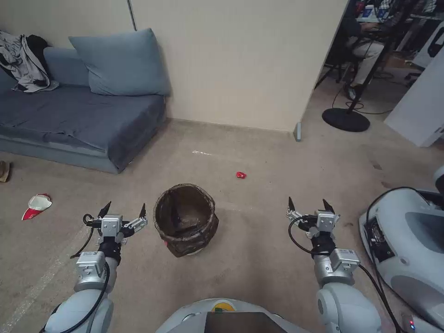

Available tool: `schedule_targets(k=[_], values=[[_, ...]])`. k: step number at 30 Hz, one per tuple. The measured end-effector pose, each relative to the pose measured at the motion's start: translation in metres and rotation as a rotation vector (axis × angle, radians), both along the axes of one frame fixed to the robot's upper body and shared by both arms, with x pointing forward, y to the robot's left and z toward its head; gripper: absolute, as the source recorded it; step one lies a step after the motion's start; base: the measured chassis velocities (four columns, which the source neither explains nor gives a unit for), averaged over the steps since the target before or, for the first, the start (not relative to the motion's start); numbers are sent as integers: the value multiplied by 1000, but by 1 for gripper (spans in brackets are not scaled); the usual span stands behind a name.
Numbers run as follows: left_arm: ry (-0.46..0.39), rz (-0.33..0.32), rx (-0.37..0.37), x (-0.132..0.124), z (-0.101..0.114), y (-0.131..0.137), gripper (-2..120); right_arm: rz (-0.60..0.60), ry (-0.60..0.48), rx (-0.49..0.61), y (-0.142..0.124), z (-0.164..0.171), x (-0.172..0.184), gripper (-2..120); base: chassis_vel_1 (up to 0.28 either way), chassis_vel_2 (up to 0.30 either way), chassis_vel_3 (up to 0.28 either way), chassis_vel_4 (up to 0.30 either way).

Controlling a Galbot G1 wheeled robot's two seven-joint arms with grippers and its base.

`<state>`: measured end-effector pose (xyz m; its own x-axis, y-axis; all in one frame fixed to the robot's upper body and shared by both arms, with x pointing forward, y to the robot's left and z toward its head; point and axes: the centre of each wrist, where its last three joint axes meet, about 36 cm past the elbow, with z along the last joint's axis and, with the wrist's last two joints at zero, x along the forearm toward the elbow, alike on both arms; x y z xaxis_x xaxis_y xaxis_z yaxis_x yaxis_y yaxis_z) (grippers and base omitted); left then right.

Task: Pick up the trash bin, then pick up the garbage from the floor and place it into the trash bin.

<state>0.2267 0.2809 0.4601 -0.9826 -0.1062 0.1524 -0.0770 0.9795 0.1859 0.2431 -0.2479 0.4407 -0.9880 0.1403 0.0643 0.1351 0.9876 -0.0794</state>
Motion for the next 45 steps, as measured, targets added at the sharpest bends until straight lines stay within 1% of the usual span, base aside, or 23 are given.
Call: schedule_targets(k=[10,13,16,17,20,21,24,26,28,31,33,36,37,39,41,42,45], values=[[8,-6,-2,3,0,3,100,-10,-2,-4,-2,0,0,100,-4,6,2,-3],[26,-2,-14,5,2,3,100,-11,-3,-4,-2,1,1,100,0,0,0,0],[51,1,-56,16,8,2,100,-13,-5,-4,-2,1,1,100,0,0,0,0],[51,1,-56,16,8,2,100,-13,-5,-4,-2,1,1,100,0,0,0,0],[56,-3,-89,36,21,3,100,-18,-5,-4,-3,1,3,100,0,0,0,0],[56,-3,-89,36,21,3,100,-18,-5,-4,-3,1,3,100,0,0,0,0],[82,-14,-94,54,25,7,100,-25,-3,-2,-3,-1,6,100,0,0,0,0],[93,-18,-92,59,25,7,100,-25,-2,-2,-3,-2,7,100,0,0,0,0],[113,-24,-87,66,24,9,100,-27,1,0,-3,-2,9,100,0,0,0,0],[165,-27,-81,84,20,16,100,-38,5,3,-2,-4,13,100,0,0,0,0],[178,-27,-84,87,20,17,100,-40,7,4,-2,-4,16,100,0,0,0,0],[236,-3,-95,97,16,24,100,-27,25,18,3,-6,28,100,0,0,0,0],[236,-3,-95,97,16,24,100,-27,25,18,3,-6,28,100,0,0,0,0],[274,6,-92,109,11,27,100,-23,38,24,4,-10,34,100,0,0,0,0],[293,-4,-88,121,6,27,100,-24,49,24,3,-14,35,100,0,0,0,0],[293,-4,-88,121,6,27,100,-24,49,24,3,-14,35,100,0,0,0,0],[328,-29,-69,141,-1,23,100,-25,70,19,1,-21,38,100,0,0,0,0]])
